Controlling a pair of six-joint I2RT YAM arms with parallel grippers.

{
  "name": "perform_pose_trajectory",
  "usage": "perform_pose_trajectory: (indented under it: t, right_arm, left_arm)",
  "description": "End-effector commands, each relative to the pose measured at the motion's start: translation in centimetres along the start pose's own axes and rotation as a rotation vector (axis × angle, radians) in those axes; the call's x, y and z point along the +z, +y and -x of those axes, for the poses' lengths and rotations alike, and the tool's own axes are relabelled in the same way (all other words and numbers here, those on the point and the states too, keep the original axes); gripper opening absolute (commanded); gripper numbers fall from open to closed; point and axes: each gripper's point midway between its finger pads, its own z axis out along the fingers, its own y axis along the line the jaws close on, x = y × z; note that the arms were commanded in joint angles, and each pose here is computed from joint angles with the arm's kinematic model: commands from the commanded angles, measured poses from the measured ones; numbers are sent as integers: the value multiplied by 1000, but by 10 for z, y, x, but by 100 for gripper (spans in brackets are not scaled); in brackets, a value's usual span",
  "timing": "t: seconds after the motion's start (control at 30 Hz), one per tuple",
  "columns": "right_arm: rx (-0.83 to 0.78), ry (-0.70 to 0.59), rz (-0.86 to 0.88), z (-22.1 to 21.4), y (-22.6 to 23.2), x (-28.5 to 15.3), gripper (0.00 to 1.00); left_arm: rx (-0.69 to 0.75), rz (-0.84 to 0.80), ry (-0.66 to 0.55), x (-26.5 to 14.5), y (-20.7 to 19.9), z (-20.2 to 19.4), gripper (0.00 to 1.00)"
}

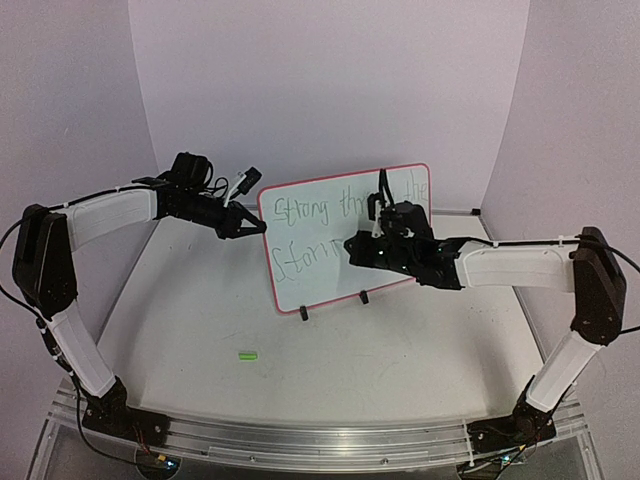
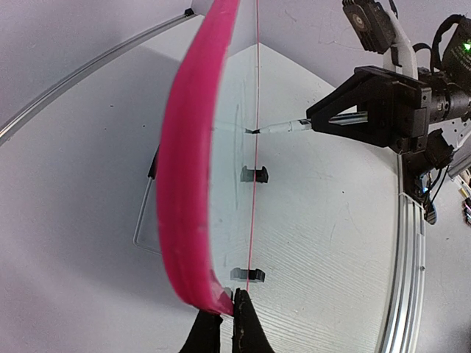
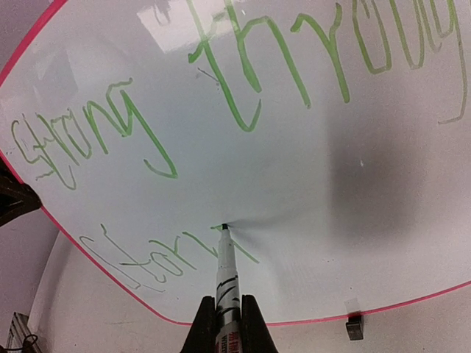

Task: Write a sentence on the whiteboard
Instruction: Write a sentence at the center of the board.

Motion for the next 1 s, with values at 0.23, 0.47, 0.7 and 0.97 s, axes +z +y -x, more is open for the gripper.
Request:
perform_pose_trajectory:
  t: [0.23,0.47,0.7,0.97]
  right_arm:
    - [19,-49,-94,9,-27,-10,0]
    - [13,-6,-102,-6,-33,-6,0]
    - [23,14,-102,-15,-37,-9,0]
    - [28,-20,-75,-2,-31,-25,0]
  left_arm:
    - [0,15,109,9,-2,-29,0]
    - [-3,13,111,10,-2,-30,0]
    - [-3,12,111,10,-2,-30,0]
    - [-2,13,112,10,-2,-30,0]
